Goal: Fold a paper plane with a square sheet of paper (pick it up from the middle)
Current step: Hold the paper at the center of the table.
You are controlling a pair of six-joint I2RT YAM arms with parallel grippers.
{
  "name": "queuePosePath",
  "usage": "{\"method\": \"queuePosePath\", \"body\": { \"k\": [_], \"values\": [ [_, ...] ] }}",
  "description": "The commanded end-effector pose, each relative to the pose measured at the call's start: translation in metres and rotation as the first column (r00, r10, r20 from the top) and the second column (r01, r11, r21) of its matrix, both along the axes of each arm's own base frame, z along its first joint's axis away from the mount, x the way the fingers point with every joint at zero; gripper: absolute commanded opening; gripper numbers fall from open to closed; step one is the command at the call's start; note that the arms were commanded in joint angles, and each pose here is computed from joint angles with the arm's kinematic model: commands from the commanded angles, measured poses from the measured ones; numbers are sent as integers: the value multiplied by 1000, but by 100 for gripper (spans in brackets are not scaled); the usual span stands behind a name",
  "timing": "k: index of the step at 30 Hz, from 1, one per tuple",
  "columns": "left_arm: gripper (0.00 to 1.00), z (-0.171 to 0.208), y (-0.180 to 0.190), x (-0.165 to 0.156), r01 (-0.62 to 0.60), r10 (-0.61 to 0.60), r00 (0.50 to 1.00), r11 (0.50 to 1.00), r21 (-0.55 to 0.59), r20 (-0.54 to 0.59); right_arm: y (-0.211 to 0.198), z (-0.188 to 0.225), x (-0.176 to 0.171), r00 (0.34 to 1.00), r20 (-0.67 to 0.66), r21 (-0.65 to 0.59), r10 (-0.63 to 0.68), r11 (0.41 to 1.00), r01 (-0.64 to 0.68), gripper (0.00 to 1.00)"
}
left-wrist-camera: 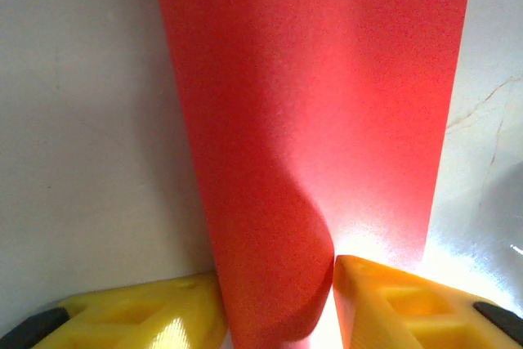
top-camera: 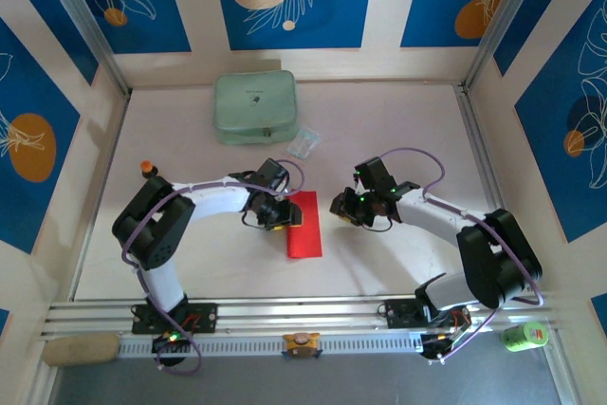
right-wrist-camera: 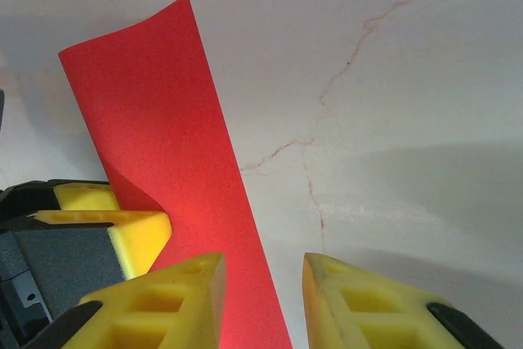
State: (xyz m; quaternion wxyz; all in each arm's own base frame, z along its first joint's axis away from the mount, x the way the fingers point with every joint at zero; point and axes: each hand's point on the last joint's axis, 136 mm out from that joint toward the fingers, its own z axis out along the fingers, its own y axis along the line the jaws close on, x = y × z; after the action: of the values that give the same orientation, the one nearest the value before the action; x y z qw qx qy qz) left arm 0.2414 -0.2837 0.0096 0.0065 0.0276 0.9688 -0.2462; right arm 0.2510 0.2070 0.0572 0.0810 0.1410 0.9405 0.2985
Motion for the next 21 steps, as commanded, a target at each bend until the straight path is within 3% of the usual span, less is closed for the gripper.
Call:
{"method": "queuePosePath", "body": {
  "k": [1, 8, 11, 21],
  "values": [
    [47, -65, 30, -18, 21, -12, 999, 983, 184, -53, 8, 6, 0, 1000, -9, 20, 21, 1000, -20, 31],
    [47, -66, 31, -19, 23, -13, 998, 982, 188, -55, 10, 6, 0, 1000, -8, 24, 28, 999, -27, 30],
    [47, -66, 31, -19, 23, -13, 998, 982, 187, -54, 16, 6, 1, 999, -1, 49, 46, 998, -46, 21],
    [47, -68, 31, -20, 21, -10, 998, 982, 186, -59, 54, -3, 4, 988, 10, 104, 153, 983, -153, 9]
  ]
}}
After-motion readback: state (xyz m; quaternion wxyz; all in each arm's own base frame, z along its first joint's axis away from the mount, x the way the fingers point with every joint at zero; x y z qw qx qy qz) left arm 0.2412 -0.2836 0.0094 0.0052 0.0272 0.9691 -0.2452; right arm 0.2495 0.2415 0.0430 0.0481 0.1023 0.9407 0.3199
